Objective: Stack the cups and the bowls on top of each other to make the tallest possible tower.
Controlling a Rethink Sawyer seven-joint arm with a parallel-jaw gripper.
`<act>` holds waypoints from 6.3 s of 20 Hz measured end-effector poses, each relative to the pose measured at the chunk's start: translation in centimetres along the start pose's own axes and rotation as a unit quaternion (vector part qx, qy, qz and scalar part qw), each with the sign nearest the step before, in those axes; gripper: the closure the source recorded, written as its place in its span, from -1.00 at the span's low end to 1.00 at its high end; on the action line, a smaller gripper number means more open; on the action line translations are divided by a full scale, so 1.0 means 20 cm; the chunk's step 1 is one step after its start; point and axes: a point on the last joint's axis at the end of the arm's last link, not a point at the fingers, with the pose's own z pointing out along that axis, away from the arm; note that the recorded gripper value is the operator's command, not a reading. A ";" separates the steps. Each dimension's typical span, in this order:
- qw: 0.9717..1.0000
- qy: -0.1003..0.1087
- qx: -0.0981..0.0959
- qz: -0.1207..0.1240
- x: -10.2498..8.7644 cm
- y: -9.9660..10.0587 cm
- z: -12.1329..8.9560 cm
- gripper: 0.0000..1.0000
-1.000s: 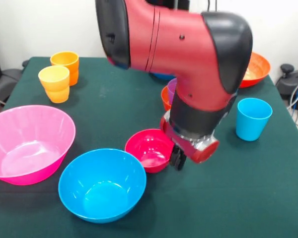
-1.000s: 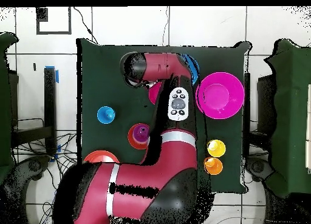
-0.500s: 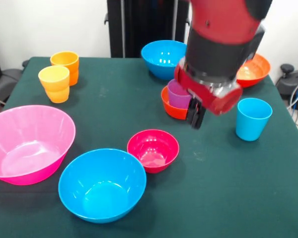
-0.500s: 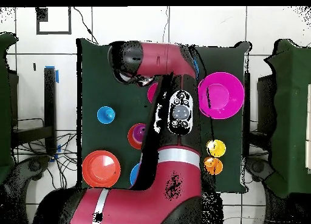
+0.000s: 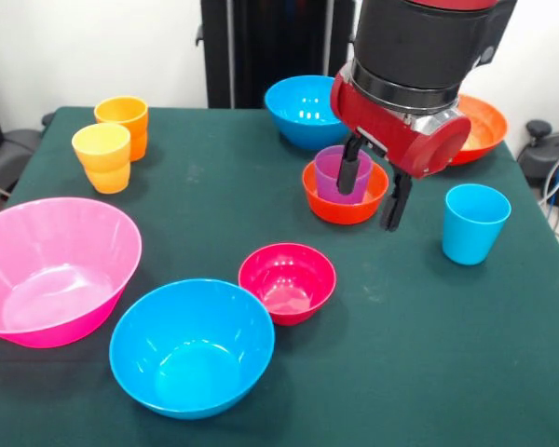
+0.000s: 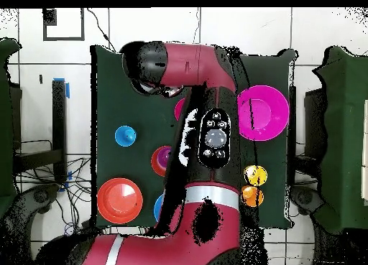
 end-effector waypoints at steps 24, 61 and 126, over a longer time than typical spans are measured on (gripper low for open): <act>0.998 -0.048 -0.042 -0.003 -0.01 -0.01 0.55 -1.00; 0.999 -0.043 -0.021 0.021 0.00 -0.35 0.55 1.00; 0.991 -0.054 0.116 -0.043 0.88 -0.63 0.31 1.00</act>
